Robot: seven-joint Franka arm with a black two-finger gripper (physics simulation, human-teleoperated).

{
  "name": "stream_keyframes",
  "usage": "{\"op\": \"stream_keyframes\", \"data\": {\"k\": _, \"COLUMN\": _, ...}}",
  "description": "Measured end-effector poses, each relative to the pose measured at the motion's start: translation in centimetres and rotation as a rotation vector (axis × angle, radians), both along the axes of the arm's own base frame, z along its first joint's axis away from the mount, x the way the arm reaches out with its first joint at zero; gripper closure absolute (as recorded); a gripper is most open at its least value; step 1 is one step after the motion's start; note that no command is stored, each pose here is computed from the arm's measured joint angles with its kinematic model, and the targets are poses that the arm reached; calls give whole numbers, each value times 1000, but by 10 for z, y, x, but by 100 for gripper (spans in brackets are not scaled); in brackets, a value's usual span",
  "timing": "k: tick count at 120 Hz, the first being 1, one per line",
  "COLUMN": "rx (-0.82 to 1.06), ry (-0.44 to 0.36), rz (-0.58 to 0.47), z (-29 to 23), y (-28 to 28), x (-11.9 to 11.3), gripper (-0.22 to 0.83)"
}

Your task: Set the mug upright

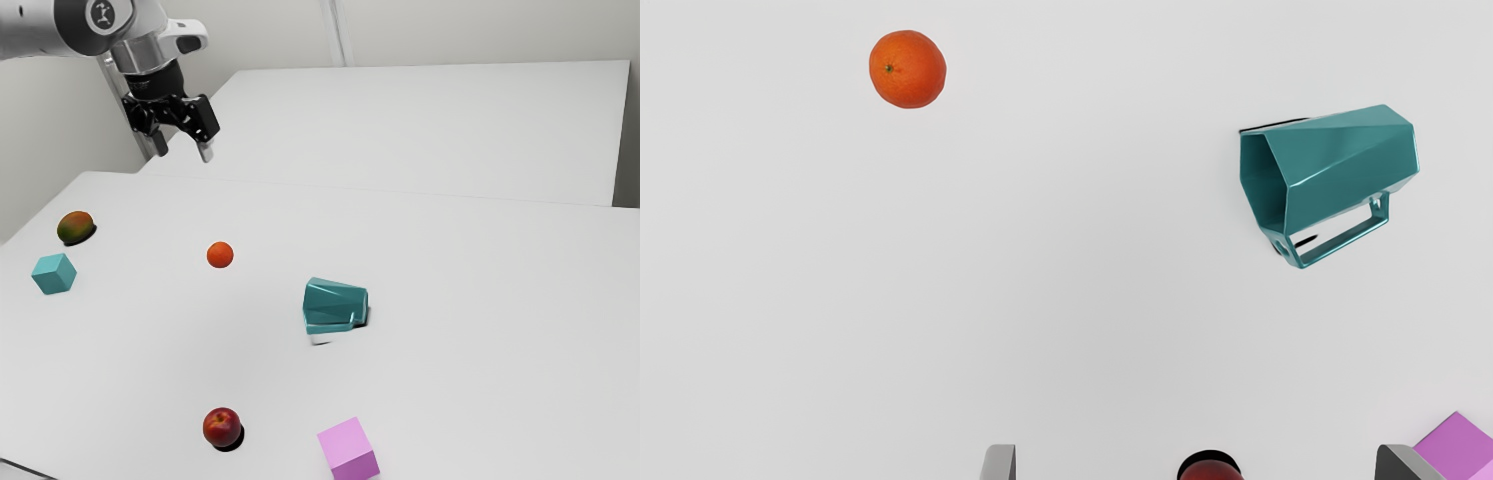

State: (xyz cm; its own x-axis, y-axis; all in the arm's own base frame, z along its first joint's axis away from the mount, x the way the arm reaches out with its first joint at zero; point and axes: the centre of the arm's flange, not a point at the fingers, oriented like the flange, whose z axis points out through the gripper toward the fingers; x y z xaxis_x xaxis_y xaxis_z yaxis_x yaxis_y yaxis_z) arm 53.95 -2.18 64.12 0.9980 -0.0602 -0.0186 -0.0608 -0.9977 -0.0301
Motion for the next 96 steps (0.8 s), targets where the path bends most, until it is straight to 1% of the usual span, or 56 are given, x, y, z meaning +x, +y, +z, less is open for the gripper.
{"op": "stream_keyframes", "data": {"k": 30, "rx": -6, "ry": 13, "rz": -4, "z": -13, "y": -1, "x": -1, "gripper": 2}}
{"op": "stream_keyframes", "data": {"k": 63, "rx": -107, "ry": 39, "rz": 18, "z": -76, "y": -2, "x": -9, "gripper": 2}}
{"op": "stream_keyframes", "data": {"k": 76, "rx": -174, "ry": 34, "rz": 34, "z": -103, "y": -3, "x": -10, "gripper": 2}}
{"op": "stream_keyframes", "data": {"k": 96, "rx": -304, "ry": 18, "rz": 91, "z": -151, "y": 5, "x": -12, "gripper": 2}}
